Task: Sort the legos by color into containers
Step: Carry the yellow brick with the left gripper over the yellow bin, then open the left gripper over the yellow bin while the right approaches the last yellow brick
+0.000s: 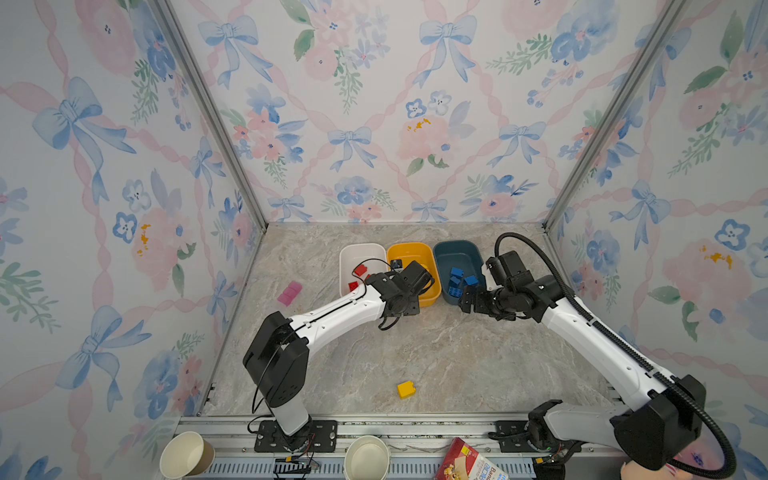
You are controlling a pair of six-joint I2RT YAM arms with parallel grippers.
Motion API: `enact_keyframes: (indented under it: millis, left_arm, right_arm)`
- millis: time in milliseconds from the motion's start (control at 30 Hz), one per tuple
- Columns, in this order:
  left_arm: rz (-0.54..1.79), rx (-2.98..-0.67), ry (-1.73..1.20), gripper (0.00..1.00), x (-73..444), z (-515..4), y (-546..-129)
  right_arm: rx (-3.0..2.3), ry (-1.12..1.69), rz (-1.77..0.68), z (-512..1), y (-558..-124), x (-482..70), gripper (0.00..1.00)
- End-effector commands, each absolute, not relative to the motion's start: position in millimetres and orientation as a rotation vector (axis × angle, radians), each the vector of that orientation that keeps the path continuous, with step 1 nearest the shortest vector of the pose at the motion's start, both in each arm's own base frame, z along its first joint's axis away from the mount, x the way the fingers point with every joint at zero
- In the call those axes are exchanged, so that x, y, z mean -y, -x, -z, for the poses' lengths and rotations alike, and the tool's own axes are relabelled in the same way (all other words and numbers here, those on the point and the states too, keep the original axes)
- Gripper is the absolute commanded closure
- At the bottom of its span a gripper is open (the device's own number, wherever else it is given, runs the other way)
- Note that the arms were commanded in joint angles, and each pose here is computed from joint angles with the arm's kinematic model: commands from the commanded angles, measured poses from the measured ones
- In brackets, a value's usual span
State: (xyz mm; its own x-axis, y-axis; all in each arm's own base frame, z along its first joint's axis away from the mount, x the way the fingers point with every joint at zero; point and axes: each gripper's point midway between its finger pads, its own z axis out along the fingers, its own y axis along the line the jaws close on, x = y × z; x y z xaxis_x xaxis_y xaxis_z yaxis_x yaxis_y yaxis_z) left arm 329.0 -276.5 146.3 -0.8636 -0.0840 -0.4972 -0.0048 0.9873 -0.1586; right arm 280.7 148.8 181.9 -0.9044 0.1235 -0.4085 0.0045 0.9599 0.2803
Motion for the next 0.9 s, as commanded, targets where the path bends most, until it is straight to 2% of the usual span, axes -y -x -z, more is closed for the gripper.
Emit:
enact_keyframes:
  millis: [0, 233, 567, 667, 867]
  left_arm:
    - [0.123, -2.547, -0.012, 0.73, 276.1, -157.5, -365.5]
    - [0.112, -2.537, -0.016, 0.74, 291.9, -142.1, -427.0]
    - [0.100, -2.574, -0.008, 0.72, 302.7, -99.8, -469.2]
    - [0.085, -2.586, 0.000, 0.67, 299.6, -89.7, -474.2]
    - [0.095, -2.586, 0.009, 0.47, 296.5, -88.7, -478.4]
  right_arm:
    - [-2.667, -0.104, -0.402, -182.4, -275.0, -152.1, 0.03]
    - [-2.669, -0.115, -0.399, -178.0, -268.0, -150.3, 0.03]
    - [-2.685, -0.129, -0.391, -170.9, -261.5, -147.1, 0.02]
    - [-2.690, -0.129, -0.389, -168.8, -260.7, -147.3, 0.02]
    - [-2.698, -0.131, -0.388, -165.9, -261.7, -150.0, 0.02]
